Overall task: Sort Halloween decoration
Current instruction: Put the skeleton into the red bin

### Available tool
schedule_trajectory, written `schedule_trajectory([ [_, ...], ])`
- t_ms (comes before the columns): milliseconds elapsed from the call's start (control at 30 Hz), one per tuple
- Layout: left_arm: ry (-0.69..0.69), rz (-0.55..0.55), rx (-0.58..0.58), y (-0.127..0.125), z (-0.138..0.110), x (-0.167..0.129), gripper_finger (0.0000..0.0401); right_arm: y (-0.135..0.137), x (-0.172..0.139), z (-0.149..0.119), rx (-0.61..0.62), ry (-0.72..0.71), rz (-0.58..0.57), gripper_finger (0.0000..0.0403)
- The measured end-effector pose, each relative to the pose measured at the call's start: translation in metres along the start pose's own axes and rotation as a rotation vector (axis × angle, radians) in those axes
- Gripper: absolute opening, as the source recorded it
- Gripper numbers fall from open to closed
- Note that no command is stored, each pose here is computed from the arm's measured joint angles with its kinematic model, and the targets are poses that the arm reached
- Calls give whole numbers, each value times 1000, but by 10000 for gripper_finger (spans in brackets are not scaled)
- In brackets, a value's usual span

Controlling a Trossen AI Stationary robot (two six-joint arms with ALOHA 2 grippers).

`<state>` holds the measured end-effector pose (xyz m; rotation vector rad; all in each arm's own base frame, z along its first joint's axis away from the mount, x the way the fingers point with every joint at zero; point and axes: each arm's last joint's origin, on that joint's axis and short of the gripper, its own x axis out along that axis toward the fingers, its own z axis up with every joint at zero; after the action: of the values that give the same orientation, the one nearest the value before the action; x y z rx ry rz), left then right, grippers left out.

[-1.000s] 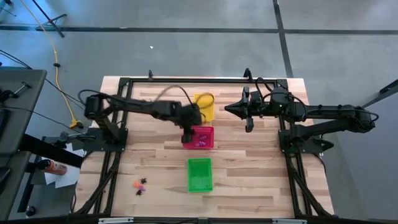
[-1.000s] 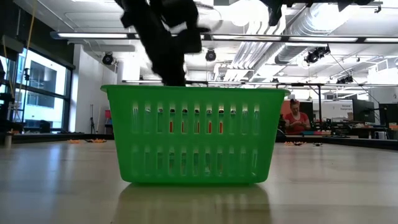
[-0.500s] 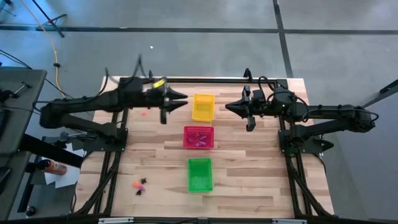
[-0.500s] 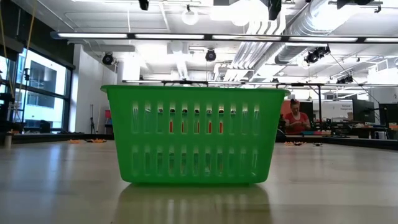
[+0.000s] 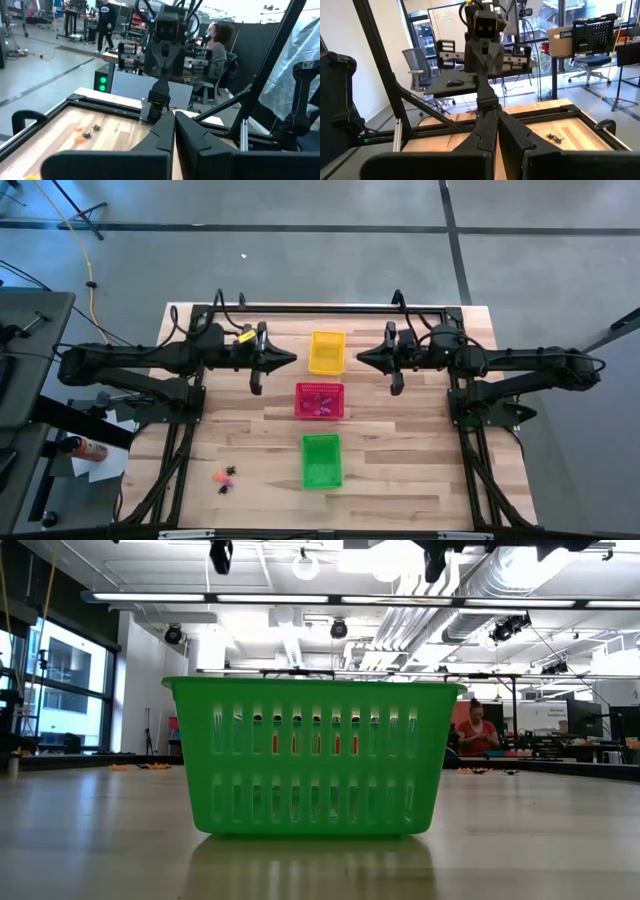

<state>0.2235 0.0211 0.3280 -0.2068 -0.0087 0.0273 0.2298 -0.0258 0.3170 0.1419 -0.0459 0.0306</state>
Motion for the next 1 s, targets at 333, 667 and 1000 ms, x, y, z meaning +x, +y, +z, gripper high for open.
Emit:
schedule_trajectory([
  [333,5,-3,11,0,0,0,0,0,0,0,0,0,1,12],
  [667,749,-103,-129,-49,-24,-20,0,-2,0,-4,6,40,-12,12],
  [1000,1230,-285,-135,-158,-101,-51,0,-12,-2,-9,4,99,-61,12],
])
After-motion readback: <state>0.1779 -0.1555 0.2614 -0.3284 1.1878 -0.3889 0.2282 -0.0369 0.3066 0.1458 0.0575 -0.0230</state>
